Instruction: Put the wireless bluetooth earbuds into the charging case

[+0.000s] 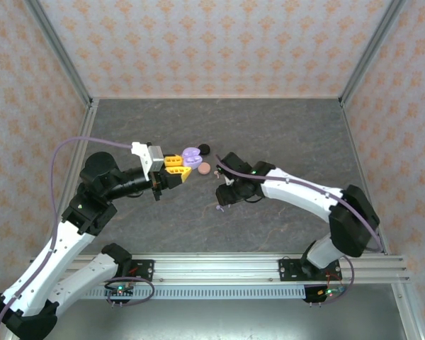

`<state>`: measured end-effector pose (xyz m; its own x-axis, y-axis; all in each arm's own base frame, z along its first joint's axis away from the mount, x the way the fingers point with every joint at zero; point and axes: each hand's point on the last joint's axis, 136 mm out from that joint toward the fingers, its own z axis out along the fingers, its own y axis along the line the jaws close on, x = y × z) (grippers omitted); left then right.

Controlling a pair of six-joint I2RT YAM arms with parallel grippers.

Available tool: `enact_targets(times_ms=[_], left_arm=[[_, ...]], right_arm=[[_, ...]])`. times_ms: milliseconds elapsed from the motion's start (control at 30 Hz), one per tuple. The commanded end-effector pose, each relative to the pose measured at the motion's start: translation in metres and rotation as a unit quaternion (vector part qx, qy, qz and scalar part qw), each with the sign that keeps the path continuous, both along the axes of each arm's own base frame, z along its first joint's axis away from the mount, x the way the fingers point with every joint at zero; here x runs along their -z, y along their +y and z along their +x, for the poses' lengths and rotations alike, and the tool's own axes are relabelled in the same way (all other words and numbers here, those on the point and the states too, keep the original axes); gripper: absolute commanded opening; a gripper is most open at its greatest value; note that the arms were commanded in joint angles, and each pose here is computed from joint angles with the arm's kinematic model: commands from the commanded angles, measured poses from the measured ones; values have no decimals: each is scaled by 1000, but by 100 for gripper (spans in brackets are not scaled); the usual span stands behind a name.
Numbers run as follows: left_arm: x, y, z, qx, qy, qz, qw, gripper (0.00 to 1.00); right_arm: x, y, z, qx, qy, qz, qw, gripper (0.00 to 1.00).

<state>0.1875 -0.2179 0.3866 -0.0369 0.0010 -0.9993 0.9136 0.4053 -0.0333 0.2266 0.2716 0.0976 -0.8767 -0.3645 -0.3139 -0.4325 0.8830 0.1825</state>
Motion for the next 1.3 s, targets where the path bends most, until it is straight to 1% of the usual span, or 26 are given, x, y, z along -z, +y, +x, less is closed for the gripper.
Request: enact_targets(times_ms=[0, 167, 367, 733, 1033, 1267], left_arm=[[-10, -1, -5, 9, -15, -16, 1000, 2], [-7, -1, -4, 7, -12, -13, 1000, 2], [-6, 0, -4, 4, -11, -12, 1000, 2], [-4, 0, -1, 1, -8, -8, 1000, 2], [-4, 0, -1, 0, -6, -6, 1000, 2], [-1, 0, 0, -2, -3, -4, 1000, 2]], right_arm=[[12, 3, -3, 0, 13, -45, 999, 45], [31, 16, -5, -12, 34, -76, 996, 42], [46, 23, -3, -20, 49, -92, 994, 38], [60, 28, -4, -31, 64, -112, 991, 34], [71, 23, -6, -34, 73, -136, 987, 33], [76, 21, -7, -35, 78, -141, 986, 30]])
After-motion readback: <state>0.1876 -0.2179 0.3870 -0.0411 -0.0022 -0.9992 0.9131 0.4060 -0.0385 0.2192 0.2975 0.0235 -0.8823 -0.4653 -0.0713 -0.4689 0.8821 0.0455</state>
